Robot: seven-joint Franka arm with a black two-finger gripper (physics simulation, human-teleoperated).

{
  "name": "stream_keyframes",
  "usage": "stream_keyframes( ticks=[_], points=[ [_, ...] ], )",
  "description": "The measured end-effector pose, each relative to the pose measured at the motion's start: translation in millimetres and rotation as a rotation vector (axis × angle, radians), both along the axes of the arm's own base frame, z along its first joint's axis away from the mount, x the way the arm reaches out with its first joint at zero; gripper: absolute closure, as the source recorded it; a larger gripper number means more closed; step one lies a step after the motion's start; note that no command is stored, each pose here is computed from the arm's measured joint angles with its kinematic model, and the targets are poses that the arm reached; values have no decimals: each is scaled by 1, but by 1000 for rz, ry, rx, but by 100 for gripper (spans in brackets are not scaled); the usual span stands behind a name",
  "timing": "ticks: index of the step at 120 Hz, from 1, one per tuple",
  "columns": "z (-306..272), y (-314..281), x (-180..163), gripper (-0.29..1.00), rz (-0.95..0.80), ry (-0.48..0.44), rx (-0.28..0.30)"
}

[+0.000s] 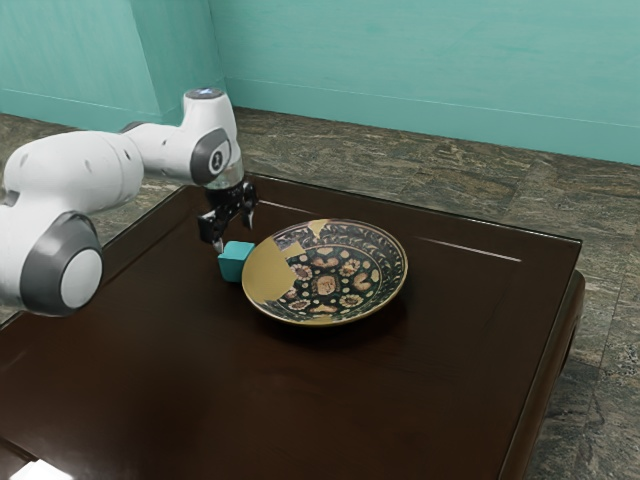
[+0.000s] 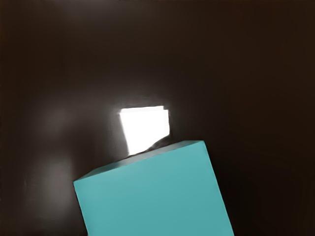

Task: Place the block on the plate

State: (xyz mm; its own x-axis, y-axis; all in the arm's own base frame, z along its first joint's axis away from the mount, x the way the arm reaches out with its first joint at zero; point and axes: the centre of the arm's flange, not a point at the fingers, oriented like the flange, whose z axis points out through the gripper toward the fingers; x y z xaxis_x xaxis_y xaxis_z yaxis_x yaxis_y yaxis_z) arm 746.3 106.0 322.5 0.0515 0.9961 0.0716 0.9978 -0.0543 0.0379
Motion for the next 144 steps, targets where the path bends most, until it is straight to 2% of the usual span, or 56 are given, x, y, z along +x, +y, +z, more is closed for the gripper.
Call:
stream_keyframes(
  ticks=[49, 99, 133, 144],
  points=[
    [-37, 20, 2, 0, 370, 2, -7],
    [-59, 13, 4, 1, 471, 18, -1],
    [-57, 16, 3, 22, 512, 17, 0],
    [-56, 18, 3, 26, 523, 17, -1]
  ],
)
